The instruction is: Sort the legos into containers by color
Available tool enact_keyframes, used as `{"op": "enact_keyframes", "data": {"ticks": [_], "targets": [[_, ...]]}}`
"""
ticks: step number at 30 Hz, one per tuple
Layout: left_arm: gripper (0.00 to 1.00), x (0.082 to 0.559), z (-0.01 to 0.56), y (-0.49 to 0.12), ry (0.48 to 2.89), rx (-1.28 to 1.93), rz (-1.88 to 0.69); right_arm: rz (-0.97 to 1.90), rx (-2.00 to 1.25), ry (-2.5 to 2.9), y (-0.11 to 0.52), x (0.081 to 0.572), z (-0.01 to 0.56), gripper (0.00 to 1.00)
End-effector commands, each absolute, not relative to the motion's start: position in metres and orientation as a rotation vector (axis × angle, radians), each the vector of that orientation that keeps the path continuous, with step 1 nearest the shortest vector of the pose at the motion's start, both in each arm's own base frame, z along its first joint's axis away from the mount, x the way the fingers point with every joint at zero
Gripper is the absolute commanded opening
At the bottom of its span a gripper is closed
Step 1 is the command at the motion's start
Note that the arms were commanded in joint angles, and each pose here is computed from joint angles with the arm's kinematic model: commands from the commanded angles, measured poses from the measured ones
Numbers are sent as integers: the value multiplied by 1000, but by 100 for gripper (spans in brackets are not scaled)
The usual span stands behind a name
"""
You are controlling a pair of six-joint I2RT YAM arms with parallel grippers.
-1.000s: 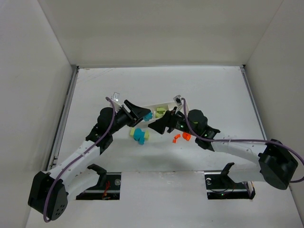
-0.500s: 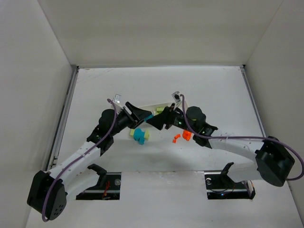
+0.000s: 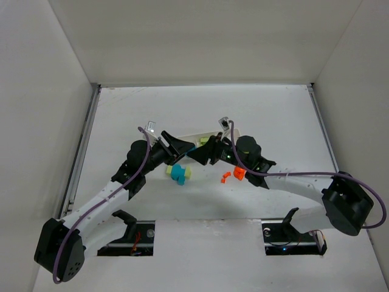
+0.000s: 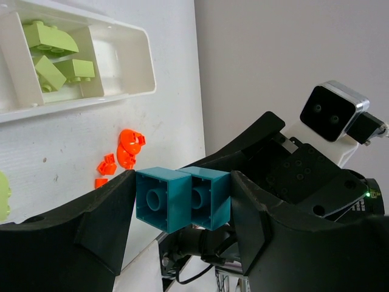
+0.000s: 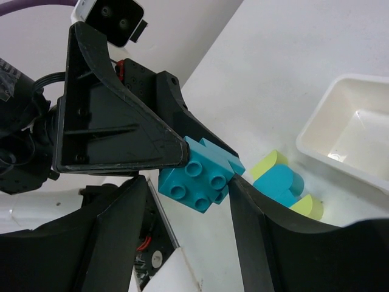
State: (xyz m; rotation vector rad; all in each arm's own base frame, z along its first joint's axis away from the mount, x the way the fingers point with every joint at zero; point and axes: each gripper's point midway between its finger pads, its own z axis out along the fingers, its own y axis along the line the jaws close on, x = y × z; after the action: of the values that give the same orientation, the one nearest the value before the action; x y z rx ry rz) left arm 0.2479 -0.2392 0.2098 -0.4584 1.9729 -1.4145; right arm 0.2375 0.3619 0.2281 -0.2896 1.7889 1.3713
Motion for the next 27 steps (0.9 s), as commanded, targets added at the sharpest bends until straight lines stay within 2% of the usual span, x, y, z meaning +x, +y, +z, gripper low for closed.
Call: {"op": "enact_keyframes", "data": {"ticks": [1,10,12,17,20,22,27], "targets": [[36,244,229,-243,1902,-405,-1473,1435,-269,1633,365,242,270,61],[37,244,229,-242,1900,-407,-1472,1428,-239,1642,361,248,266,43],[43,245,229,-240,1895,-410,-1468,1424,-234,1647,361,248,264,41],[68,250,235,-232,1860,-437,-1454,1415,-221,1657,359,249,258,41],[76,253,244,-226,1820,-446,-1447,1421,-207,1651,357,251,259,41],[80,254,249,-223,1800,-446,-1445,1426,-195,1651,355,253,260,41],[80,256,253,-215,1765,-464,-1430,1441,-149,1656,349,259,262,41]]}}
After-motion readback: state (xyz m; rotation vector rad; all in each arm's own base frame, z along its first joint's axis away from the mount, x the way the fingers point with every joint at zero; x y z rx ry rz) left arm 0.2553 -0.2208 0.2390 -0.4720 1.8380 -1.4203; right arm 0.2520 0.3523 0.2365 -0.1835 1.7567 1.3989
